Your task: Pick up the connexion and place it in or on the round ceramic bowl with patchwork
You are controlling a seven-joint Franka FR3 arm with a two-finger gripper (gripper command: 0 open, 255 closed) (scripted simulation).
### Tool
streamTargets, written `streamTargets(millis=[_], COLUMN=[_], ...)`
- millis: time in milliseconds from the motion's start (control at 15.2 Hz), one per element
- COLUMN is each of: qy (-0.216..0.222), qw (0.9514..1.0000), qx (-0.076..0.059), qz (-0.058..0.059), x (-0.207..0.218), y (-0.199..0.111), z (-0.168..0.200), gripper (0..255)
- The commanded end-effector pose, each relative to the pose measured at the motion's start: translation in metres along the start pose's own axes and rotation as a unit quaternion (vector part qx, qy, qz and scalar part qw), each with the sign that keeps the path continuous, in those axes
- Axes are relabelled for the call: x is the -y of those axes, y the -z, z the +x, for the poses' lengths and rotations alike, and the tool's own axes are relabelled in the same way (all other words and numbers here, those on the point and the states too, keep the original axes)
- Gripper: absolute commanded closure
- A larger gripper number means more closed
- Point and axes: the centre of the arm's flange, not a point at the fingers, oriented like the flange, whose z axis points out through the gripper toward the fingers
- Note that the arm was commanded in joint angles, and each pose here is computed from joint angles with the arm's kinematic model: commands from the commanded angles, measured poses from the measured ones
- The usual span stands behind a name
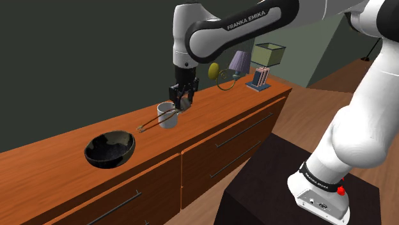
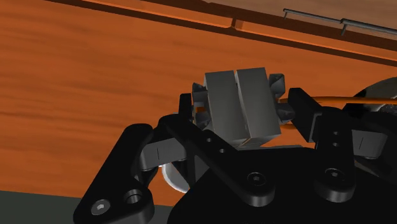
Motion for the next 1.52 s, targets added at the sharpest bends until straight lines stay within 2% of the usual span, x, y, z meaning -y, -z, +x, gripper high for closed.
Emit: streamTargets(millis=[0,924,1452], qy=[-0.001,-0.001,-0.001], qw=[1.0,1.0,1.0], qx=[0.0,0.0,0.0], qz=[0.0,0.0,0.0], x=[0.026,0.191,0.19], y=[0.002,0.006,-0.036], z=[0.011,0.085,0.085], gripper=[255,255,255])
